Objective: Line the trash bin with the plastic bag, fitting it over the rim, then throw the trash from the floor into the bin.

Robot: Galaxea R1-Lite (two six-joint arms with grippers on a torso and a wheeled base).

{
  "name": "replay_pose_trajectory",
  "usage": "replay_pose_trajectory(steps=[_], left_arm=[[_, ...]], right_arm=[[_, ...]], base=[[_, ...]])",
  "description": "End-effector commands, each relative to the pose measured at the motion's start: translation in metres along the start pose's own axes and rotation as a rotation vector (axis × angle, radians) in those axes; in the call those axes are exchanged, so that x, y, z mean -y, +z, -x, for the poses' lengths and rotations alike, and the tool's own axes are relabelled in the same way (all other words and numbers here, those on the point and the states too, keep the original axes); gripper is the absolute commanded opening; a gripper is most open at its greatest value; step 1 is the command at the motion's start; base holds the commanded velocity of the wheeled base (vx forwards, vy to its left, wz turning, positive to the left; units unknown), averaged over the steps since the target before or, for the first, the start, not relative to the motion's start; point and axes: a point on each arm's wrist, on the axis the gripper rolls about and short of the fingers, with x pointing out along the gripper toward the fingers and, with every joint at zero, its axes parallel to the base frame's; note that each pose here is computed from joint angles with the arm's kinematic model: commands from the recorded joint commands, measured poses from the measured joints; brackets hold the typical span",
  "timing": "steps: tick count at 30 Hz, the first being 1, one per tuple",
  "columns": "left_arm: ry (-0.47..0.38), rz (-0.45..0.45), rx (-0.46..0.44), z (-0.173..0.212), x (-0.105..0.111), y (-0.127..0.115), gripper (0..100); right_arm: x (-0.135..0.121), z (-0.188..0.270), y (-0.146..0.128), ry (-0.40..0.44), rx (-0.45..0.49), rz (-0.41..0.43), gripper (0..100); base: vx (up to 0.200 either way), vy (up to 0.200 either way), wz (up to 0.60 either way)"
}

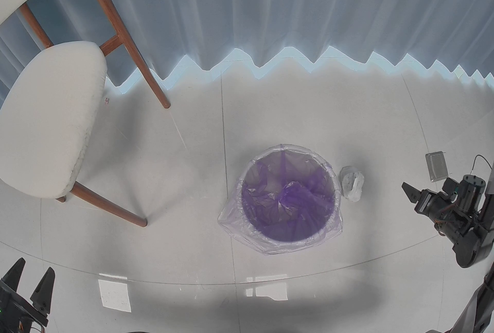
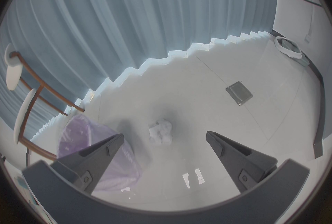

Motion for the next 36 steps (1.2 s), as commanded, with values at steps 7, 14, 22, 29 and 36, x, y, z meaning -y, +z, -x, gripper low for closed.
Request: replay_pose_trajectory(steps=[7, 14, 22, 29, 36], left_arm=[[0.079, -0.016, 0.076, 0.013, -0.003, -0.03, 100], [0.05, -0.113, 0.107, 0.015, -0.003, -0.033, 100], [0.047, -0.289, 0.126, 0.014, -0.004, -0.036, 100], [0.057, -0.267, 0.121, 0.015, -0.005, -0.037, 100], [0.075, -0.266, 0.122, 0.015, -0.005, -0.036, 100]], right_arm=[[-0.011, -0.118, -0.01, -0.04, -0.16, -0.044, 100], [-0.014, -0.173, -0.012, -0.062, -0.133, -0.024, 100], [-0.027, -0.218, -0.032, -0.058, -0.176, 0.006, 100], [-0.031, -0.245, -0.051, -0.057, -0.189, 0.037, 100], [-0.029, -0.266, -0.058, -0.05, -0.171, 0.062, 100]], base=[[0.0, 0.0, 0.0], [0.0, 0.0, 0.0], [0.0, 0.0, 0.0], [0.0, 0.0, 0.0], [0.0, 0.0, 0.0]])
